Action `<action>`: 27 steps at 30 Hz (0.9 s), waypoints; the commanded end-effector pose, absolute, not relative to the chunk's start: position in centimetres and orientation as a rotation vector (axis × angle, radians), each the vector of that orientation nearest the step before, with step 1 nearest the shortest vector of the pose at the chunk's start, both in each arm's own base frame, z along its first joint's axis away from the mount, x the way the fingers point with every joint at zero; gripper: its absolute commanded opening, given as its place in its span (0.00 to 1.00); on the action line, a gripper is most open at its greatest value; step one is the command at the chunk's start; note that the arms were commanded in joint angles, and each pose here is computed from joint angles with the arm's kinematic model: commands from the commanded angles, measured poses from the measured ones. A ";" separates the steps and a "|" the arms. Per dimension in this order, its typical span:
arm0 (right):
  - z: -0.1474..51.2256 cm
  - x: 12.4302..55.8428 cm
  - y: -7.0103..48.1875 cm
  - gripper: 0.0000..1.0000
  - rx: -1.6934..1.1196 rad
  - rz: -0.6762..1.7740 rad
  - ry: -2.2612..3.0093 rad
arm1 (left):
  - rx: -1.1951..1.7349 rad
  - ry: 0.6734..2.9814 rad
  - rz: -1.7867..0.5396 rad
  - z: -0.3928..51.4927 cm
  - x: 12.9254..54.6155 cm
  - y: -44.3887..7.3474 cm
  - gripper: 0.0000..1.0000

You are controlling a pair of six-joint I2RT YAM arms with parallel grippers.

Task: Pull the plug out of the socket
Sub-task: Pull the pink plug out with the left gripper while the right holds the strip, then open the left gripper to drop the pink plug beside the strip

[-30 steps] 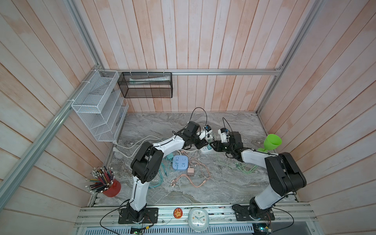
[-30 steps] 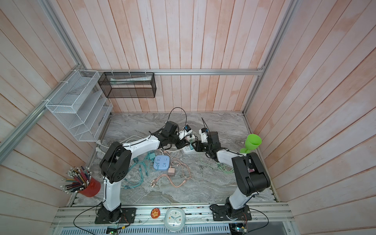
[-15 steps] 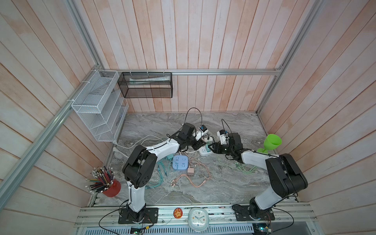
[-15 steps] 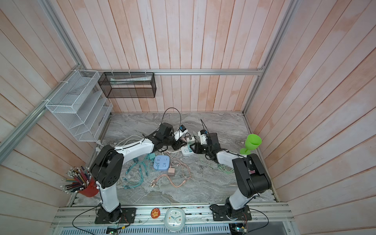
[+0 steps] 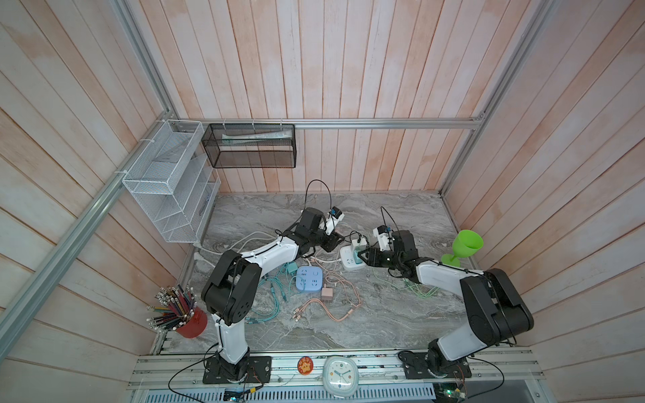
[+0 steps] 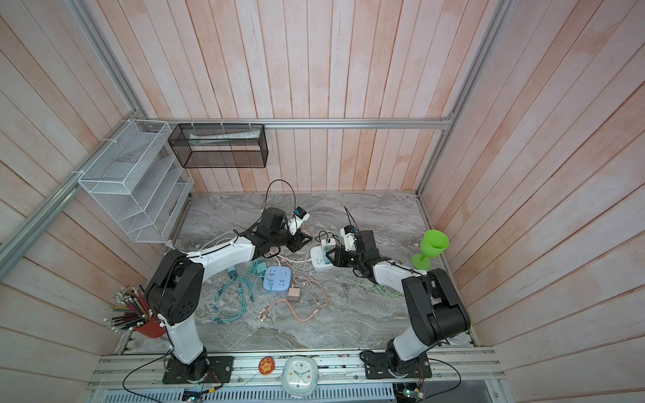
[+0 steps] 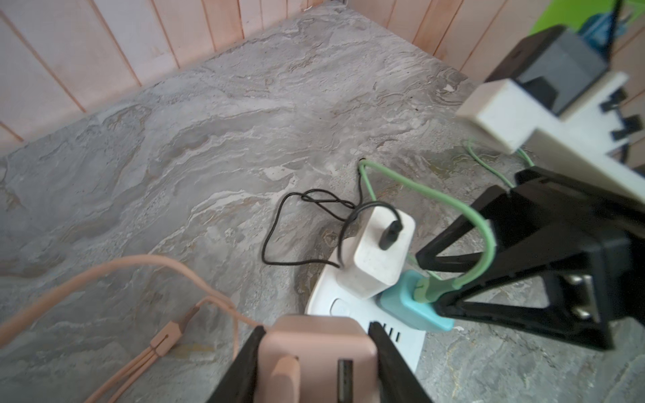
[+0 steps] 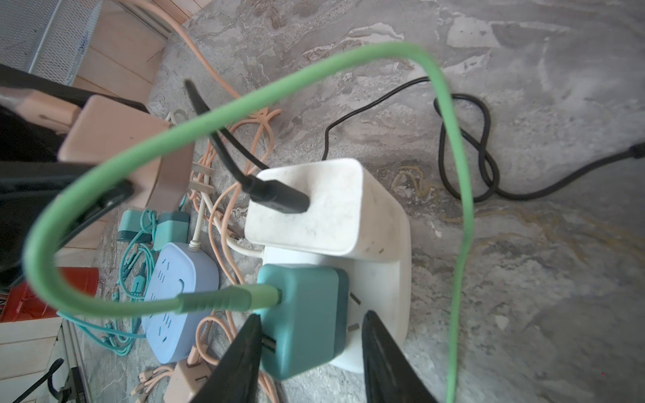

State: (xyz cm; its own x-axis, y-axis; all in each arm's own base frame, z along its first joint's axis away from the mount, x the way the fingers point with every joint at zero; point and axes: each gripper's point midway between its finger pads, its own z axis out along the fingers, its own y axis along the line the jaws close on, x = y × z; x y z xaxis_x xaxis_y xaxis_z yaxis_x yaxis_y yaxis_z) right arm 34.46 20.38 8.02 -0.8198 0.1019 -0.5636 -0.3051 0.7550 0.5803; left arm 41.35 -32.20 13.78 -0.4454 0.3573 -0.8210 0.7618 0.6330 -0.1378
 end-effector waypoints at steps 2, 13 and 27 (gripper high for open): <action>3.8 31.1 18.5 0.47 -0.091 0.809 2.566 | 0.736 2.091 -0.644 14.2 42.9 -30.3 0.17; 5.9 31.4 18.6 0.51 -0.140 0.798 2.496 | 0.705 2.213 -0.691 11.7 43.3 -30.8 0.21; 6.5 31.8 19.4 0.52 -0.184 0.756 2.475 | 0.697 2.251 -0.700 11.6 43.8 -31.3 0.39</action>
State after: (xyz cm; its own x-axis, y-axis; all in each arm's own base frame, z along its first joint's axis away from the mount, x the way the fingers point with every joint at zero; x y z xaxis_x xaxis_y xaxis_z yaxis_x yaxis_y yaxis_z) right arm 32.64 19.97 8.24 -0.8135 0.0581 -0.5787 -0.3086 0.8003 0.5141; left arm 43.66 -30.69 11.39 -0.6243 0.2845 -0.7275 0.6373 0.7240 -0.2638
